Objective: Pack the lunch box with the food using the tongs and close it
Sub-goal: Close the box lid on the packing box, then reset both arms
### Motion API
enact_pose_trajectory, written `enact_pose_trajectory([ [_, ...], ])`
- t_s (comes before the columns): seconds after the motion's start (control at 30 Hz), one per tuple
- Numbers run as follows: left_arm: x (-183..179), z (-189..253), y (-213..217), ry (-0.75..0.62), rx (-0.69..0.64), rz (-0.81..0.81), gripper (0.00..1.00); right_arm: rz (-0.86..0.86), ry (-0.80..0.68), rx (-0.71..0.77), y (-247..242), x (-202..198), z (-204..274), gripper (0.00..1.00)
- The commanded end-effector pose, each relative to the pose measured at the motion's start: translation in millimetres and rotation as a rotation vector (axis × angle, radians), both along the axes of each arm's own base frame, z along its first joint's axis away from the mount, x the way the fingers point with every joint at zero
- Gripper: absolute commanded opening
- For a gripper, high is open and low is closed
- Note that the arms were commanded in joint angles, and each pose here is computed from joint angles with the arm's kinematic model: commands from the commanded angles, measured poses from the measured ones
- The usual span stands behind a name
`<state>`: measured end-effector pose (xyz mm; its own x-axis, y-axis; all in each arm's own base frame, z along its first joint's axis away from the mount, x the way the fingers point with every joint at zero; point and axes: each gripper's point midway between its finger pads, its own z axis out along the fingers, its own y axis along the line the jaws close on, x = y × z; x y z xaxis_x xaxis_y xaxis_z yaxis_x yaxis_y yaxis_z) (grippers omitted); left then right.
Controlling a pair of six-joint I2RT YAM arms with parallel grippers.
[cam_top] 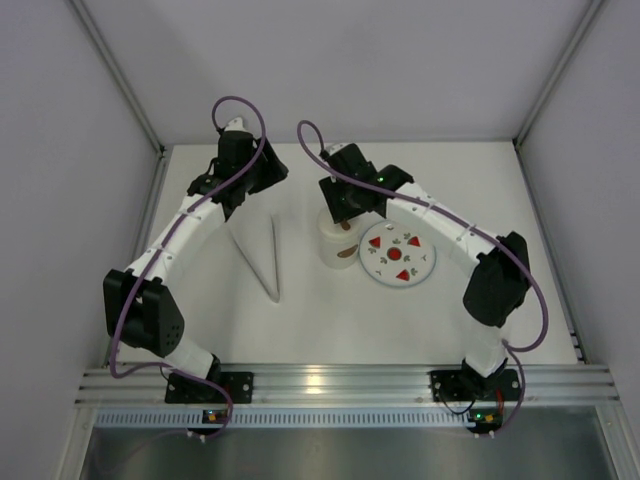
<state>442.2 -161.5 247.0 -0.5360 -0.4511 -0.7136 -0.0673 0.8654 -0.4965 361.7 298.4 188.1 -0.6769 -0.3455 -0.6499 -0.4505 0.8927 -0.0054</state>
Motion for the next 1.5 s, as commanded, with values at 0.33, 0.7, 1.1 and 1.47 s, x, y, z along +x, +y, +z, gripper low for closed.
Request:
enact_pose_trajectory([
  [0.33, 3.6, 19.4, -0.2, -0.046, -0.009, -0.011, 0.61, -0.047, 0.047, 0.029, -18.9, -20.1, -23.4, 0.46],
  [0.7, 4.6, 12.2, 1.4, -0.033, 0.013, -0.012, 0.61, -0.101, 0.006, 0.089, -18.3, -24.6, -37.7, 0.48],
  [1.1, 10.2, 48.1, -2.3, -0.066, 0.044, -0.057, 0.7, -0.272, -0.443, 0.257, -58.4, 24.2, 140.0, 0.74],
  [1.47, -3.6, 76.7, -2.8, -0.096, 0.104, -0.127, 0.86, -0.397, -0.645, 0.387, -142.9, 9.1, 227.9, 0.99],
])
